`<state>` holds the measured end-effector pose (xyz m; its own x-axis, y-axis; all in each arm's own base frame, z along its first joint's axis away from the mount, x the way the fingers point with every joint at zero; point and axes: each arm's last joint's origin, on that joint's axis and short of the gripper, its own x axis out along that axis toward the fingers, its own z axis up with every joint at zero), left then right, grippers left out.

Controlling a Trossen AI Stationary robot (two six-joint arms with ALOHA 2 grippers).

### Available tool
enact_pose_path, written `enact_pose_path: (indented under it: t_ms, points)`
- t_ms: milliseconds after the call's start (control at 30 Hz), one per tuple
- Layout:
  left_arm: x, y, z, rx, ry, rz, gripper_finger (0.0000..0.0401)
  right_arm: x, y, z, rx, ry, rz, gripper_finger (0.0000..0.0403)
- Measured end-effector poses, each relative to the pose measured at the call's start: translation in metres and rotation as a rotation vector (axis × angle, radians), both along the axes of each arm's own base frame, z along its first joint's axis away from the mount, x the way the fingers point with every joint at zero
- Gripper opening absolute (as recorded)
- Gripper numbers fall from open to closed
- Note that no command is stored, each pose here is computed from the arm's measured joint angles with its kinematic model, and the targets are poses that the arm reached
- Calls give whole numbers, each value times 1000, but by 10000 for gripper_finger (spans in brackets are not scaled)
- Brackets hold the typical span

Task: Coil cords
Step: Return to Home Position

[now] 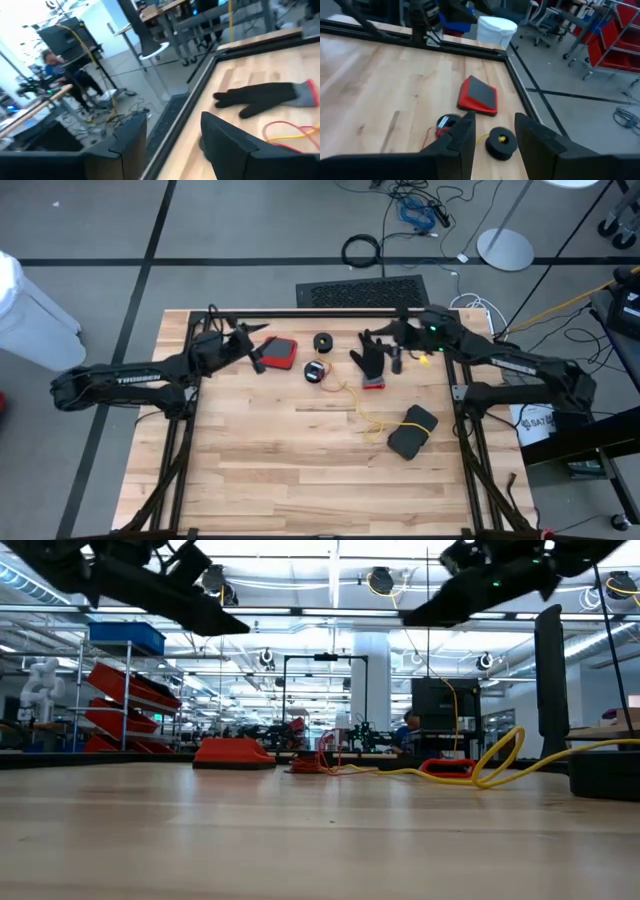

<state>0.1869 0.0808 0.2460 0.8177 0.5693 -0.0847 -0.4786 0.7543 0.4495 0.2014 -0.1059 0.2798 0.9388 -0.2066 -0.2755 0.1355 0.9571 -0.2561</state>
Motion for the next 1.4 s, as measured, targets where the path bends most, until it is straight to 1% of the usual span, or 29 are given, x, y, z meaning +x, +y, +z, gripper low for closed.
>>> enact_pose_path:
  t_ms: [100, 267, 400, 533, 600, 733, 800, 900, 1067, 1167, 1333, 1400]
  points:
    - [-6, 1, -8, -39, -18, -26, 193, -20, 7, -9, 9, -29, 15, 125]
    - [-14, 7, -22, -101, -42, -50, 193, -49, 19, -35, 6, -167, 29, 125]
    - [-21, 15, -30, -143, -81, -52, 193, -68, 27, -62, 15, -266, 23, 125]
    - [-28, 22, -36, -185, -92, -54, 193, -83, 34, -79, 9, -349, 2, 125]
    - [-32, 24, -39, -201, -112, -66, 193, -88, 36, -83, -3, -384, -6, 125]
    - [-41, 27, -49, -217, -151, -73, 193, -97, 40, -85, -39, -445, 36, 125]
    - [-45, 28, -55, -223, -170, -69, 193, -101, 40, -83, -51, -465, 36, 125]
    - [-53, 30, -64, -236, -173, -51, 193, -107, 39, -81, -69, -481, 17, 125]
    - [-63, 31, -75, -263, -200, -51, 193, -116, 35, -83, -72, -462, -70, 125]
    - [-67, 33, -78, -297, -188, -33, 193, -122, 32, -87, -31, -436, -134, 125]
    - [-75, 34, -84, -349, -127, 9, 193, -131, 28, -102, 61, -330, -231, 125]
    - [-78, 32, -82, -353, -126, -4, 193, -134, 28, -105, 66, -308, -234, 125]
